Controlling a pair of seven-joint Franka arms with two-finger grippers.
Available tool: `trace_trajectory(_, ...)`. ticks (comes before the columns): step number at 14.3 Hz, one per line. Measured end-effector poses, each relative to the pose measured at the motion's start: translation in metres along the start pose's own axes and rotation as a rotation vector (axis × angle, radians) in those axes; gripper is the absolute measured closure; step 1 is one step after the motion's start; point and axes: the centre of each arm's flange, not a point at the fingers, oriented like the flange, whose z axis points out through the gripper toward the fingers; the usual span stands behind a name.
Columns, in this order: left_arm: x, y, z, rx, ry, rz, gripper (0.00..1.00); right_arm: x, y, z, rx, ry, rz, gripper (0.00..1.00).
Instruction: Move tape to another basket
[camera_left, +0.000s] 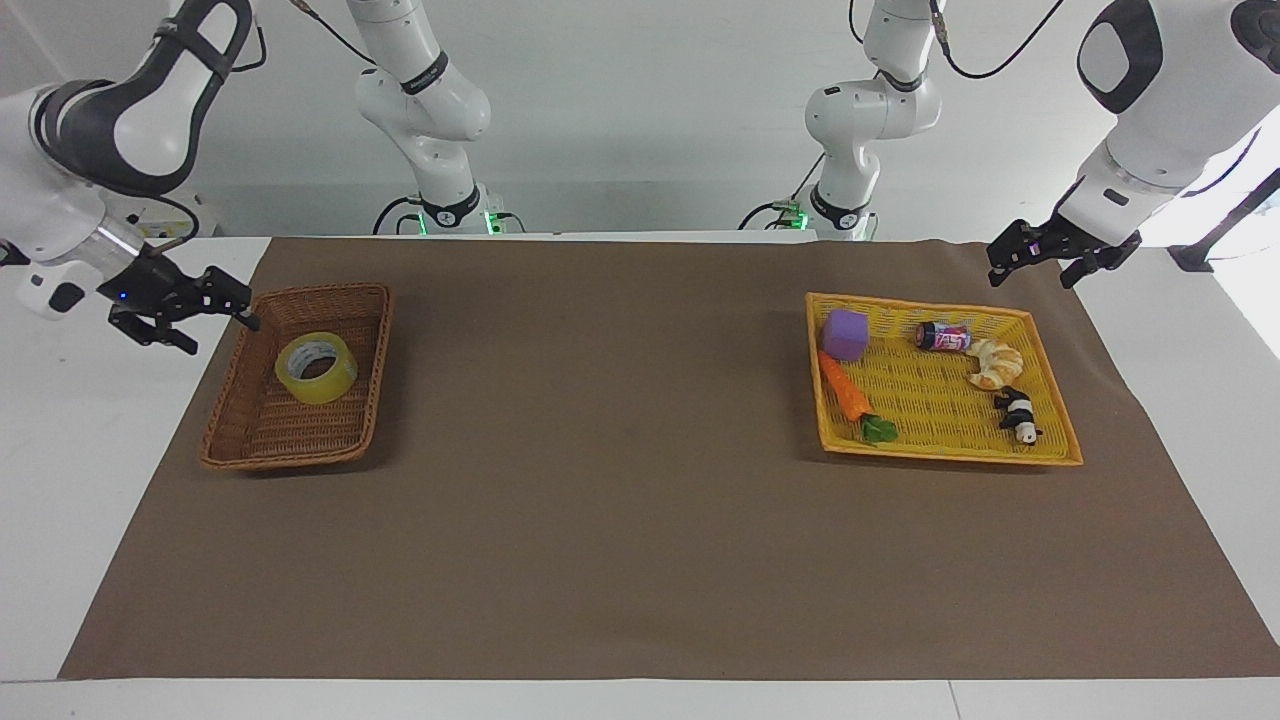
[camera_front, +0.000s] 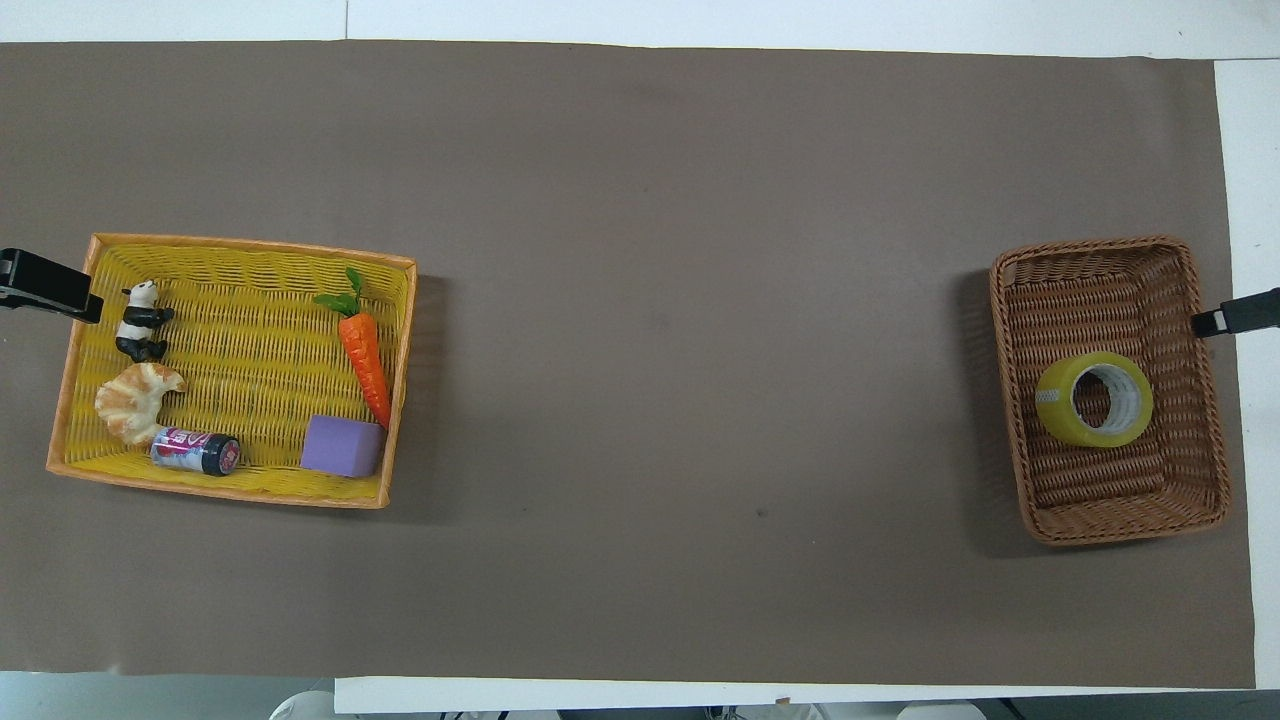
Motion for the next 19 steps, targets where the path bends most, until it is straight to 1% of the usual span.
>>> trace_trajectory(1, 0.000, 0.000, 0.000, 0.000, 0.000, 0.000, 0.00, -0.002, -0.022, -0.011, -0.026, -0.009, 0.022, 0.00)
trace_trajectory(4, 0.000, 0.000, 0.000, 0.000, 0.000, 0.000, 0.00, -0.011, -0.072, -0.043, -0.159, -0.041, 0.016, 0.00)
trace_trajectory(5, 0.000, 0.000, 0.000, 0.000, 0.000, 0.000, 0.00, -0.013, -0.085, -0.054, -0.176, -0.058, 0.011, 0.00)
trace_trajectory(7, 0.000, 0.000, 0.000, 0.000, 0.000, 0.000, 0.00, -0.016, -0.102, -0.076, -0.180, -0.085, 0.005, 0.00)
trace_trajectory(9, 0.000, 0.000, 0.000, 0.000, 0.000, 0.000, 0.00, -0.012, -0.104, -0.088, -0.183, -0.085, 0.022, 0.00)
trace_trajectory(15, 0.000, 0.000, 0.000, 0.000, 0.000, 0.000, 0.00, 0.011, -0.112, -0.076, -0.190, -0.107, 0.065, 0.00)
trace_trajectory(19, 0.000, 0.000, 0.000, 0.000, 0.000, 0.000, 0.00, 0.007, -0.108, -0.085, -0.191, -0.092, 0.090, 0.00)
